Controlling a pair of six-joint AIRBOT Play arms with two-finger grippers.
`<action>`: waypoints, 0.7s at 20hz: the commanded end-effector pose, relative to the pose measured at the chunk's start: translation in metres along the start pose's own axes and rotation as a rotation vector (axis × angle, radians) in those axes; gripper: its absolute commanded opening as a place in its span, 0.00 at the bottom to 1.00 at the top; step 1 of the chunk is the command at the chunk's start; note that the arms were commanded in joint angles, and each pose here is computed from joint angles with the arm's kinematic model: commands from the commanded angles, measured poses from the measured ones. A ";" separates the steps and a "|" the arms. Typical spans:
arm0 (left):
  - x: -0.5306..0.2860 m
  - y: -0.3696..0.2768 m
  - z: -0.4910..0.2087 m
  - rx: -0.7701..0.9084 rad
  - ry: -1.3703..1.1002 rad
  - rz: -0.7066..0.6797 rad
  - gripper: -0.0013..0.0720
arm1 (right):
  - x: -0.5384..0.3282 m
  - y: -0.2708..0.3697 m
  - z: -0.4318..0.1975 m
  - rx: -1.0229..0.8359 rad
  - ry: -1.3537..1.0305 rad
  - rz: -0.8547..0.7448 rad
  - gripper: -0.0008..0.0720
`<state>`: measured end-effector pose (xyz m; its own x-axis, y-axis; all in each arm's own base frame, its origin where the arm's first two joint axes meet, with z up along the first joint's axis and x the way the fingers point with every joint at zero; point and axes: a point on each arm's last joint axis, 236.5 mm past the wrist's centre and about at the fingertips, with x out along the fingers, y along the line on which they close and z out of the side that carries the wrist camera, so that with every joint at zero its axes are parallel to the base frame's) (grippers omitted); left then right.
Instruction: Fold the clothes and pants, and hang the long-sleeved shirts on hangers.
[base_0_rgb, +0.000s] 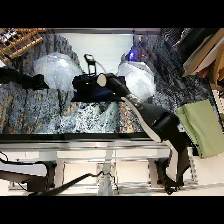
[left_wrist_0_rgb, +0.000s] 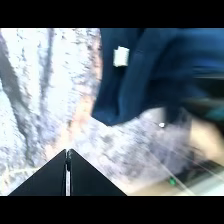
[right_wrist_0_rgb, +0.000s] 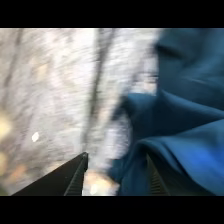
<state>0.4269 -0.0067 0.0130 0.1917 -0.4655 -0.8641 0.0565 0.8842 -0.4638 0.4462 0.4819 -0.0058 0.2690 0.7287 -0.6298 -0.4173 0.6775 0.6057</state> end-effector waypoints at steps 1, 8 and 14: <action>-0.010 -0.009 0.002 0.014 -0.021 -0.043 0.02 | -0.024 0.024 0.024 -0.120 0.010 0.065 0.66; 0.023 -0.086 0.008 0.205 -0.013 -0.192 0.03 | -0.273 -0.186 0.043 0.178 0.098 -0.293 0.73; 0.077 -0.116 0.015 0.263 -0.007 -0.189 0.03 | -0.236 -0.243 -0.029 0.393 0.147 -0.037 0.92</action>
<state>0.4386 -0.1234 0.0164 0.1418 -0.6247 -0.7679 0.3160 0.7637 -0.5630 0.4704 0.1477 0.0119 0.1597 0.6035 -0.7812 -0.0833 0.7968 0.5985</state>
